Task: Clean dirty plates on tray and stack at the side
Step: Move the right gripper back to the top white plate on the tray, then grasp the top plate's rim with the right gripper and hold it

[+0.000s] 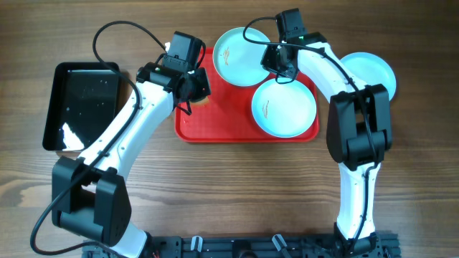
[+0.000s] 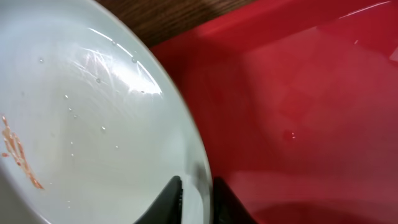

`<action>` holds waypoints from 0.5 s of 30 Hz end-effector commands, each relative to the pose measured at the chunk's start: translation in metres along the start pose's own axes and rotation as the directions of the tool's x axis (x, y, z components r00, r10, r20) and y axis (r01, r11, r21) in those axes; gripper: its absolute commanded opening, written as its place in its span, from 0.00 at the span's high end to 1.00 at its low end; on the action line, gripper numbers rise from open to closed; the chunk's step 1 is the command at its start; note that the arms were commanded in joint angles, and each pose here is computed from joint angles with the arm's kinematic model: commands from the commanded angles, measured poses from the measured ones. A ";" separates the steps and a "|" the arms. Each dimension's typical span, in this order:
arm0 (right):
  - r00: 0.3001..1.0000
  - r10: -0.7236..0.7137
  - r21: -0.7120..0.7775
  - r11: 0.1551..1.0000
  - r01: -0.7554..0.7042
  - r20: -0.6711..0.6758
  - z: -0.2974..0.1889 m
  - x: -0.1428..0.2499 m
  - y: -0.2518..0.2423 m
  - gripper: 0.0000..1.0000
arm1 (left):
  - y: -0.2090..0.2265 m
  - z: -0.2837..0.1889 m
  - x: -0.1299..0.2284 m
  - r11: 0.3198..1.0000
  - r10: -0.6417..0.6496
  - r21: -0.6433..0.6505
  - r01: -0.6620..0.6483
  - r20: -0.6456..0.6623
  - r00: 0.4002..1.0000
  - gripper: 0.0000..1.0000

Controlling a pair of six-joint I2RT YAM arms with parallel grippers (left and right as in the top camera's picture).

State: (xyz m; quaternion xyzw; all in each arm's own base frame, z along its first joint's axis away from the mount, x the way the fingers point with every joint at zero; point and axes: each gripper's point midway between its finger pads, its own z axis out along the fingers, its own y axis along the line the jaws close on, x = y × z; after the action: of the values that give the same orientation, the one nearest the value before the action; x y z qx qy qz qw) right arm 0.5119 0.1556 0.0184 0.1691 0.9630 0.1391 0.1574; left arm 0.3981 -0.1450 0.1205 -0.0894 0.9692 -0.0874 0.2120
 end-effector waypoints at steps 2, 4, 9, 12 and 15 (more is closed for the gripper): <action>0.998 -0.015 -0.012 1.000 0.015 -0.060 0.021 0.020 0.003 0.96 | -0.001 0.005 0.005 1.000 -0.002 0.002 0.002 -0.017 1.000 0.96; 0.996 -0.060 -0.066 0.996 0.055 -0.070 0.020 0.022 0.015 0.96 | -0.001 0.005 0.005 1.000 -0.002 0.002 0.002 -0.017 1.000 0.96; 0.987 -0.128 -0.183 0.977 0.108 -0.098 0.012 0.028 0.043 0.96 | 0.000 0.005 0.005 1.000 0.007 0.001 -0.007 -0.016 1.000 0.96; 0.976 -0.183 -0.253 0.956 0.149 -0.116 0.008 0.035 0.057 0.96 | 0.003 0.005 0.004 0.998 0.053 -0.012 -0.054 -0.015 0.998 0.96; 0.964 -0.222 -0.281 0.944 0.174 -0.149 0.006 0.047 0.063 0.96 | 0.008 0.005 0.002 0.998 0.051 -0.040 -0.051 -0.005 0.999 0.96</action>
State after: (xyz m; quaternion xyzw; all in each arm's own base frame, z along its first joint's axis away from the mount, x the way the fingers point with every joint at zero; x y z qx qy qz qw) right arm 0.4978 0.2082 0.0205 0.0828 0.9625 0.2254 0.1260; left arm 0.3979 -0.1443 0.1204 -0.0811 0.9701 -0.0842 0.2126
